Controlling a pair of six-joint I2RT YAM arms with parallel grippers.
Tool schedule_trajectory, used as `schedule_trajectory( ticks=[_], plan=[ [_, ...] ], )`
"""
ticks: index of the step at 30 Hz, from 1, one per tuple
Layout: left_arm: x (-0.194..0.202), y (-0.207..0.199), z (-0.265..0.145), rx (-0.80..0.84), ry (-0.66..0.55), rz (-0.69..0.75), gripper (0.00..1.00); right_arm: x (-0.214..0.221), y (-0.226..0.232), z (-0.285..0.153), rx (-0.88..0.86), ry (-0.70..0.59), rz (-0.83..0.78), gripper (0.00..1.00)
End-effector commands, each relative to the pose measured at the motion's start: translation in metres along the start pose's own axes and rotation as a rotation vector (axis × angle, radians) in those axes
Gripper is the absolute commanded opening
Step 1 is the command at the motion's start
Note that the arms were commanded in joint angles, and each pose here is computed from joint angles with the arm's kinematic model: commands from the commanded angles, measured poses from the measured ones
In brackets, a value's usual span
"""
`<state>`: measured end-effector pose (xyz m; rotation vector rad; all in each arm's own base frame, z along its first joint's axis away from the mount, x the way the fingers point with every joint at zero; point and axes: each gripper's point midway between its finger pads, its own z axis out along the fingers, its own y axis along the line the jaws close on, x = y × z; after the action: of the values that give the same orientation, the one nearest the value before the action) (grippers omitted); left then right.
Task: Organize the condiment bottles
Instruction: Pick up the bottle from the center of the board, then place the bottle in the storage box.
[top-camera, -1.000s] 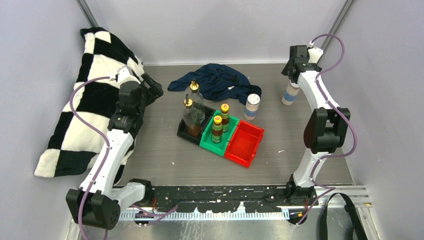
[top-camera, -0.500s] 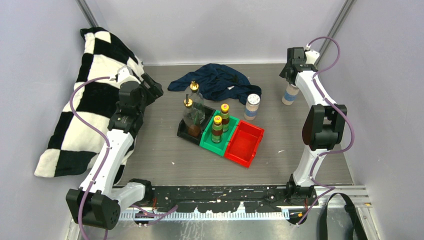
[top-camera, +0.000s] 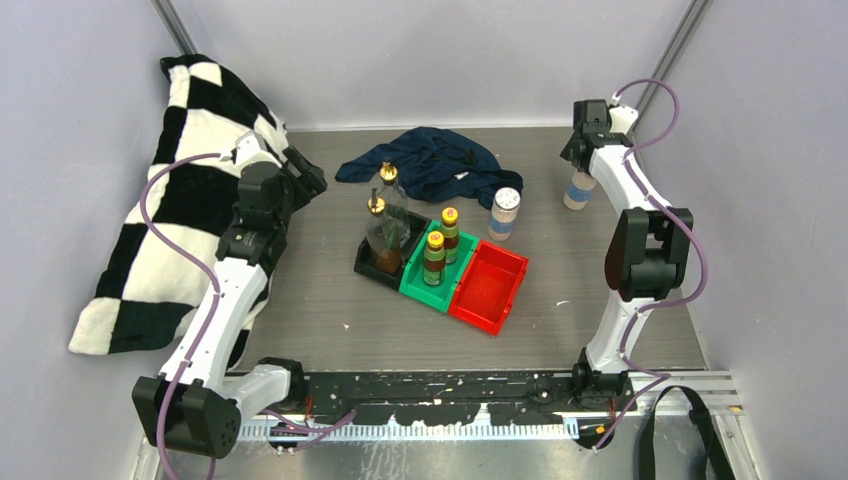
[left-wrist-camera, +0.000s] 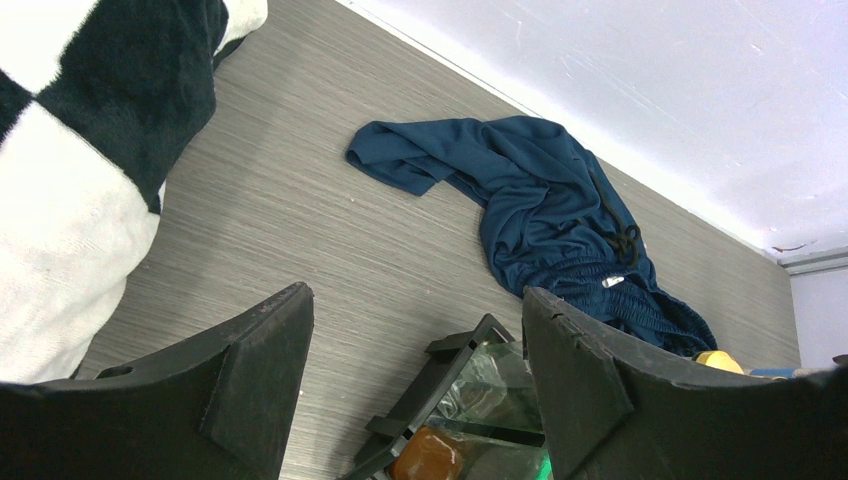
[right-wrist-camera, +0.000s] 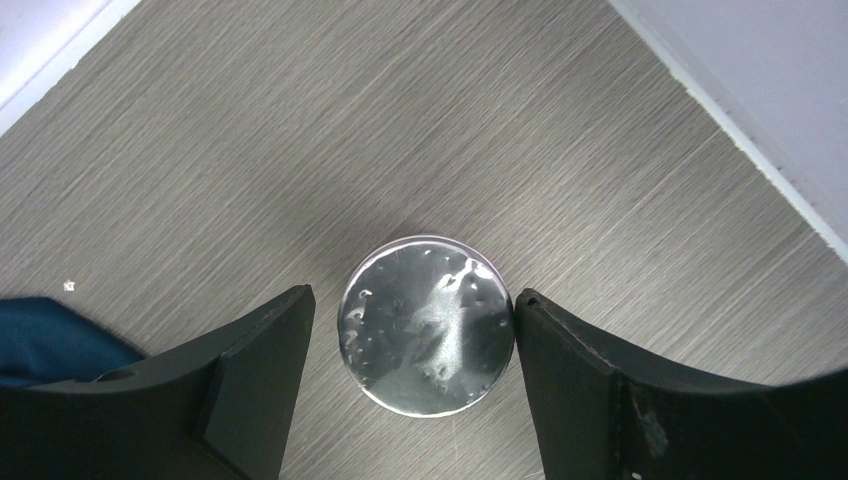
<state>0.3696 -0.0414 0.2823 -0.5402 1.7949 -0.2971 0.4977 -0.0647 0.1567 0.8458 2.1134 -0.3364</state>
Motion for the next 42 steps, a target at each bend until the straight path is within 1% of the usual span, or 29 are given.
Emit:
schedule_trajectory(
  ticks=[1,2,4,9,12,15,16,21,26,34,42],
  plan=[
    [-0.013,-0.007,0.001,0.024,-0.047,-0.013,0.77,0.0,0.004,-0.008,-0.032,-0.003,0.043,0.73],
    [-0.014,-0.007,0.0,0.025,-0.047,-0.013,0.77,0.0,0.004,-0.009,-0.032,-0.003,0.045,0.71],
    [-0.013,-0.007,0.001,0.024,-0.046,-0.013,0.77,-0.001,0.003,-0.009,-0.031,-0.005,0.048,0.63],
    [-0.014,-0.007,0.0,0.026,-0.048,-0.015,0.77,-0.005,-0.002,-0.014,-0.022,-0.026,0.053,0.33],
    [-0.013,-0.007,0.0,0.025,-0.047,-0.015,0.77,-0.01,-0.004,-0.018,-0.018,-0.041,0.055,0.2],
    [-0.013,-0.007,0.001,0.025,-0.045,-0.017,0.77,-0.016,-0.006,-0.023,-0.02,-0.055,0.057,0.04],
    [-0.013,-0.007,0.001,0.026,-0.045,-0.018,0.77,-0.018,-0.006,-0.025,-0.02,-0.06,0.058,0.01],
    [-0.013,-0.007,0.001,0.026,-0.046,-0.019,0.77,-0.033,-0.008,-0.037,-0.024,-0.107,0.056,0.01],
    [-0.013,-0.007,0.002,0.024,-0.046,-0.019,0.77,-0.048,-0.003,-0.062,-0.051,-0.156,0.052,0.01],
    [-0.013,-0.005,0.001,0.018,-0.049,-0.021,0.77,-0.063,0.007,-0.137,-0.135,-0.261,0.032,0.01],
    [-0.012,-0.006,0.002,0.021,-0.045,-0.026,0.77,-0.047,-0.004,-0.211,-0.247,-0.316,0.006,0.01]
  ],
)
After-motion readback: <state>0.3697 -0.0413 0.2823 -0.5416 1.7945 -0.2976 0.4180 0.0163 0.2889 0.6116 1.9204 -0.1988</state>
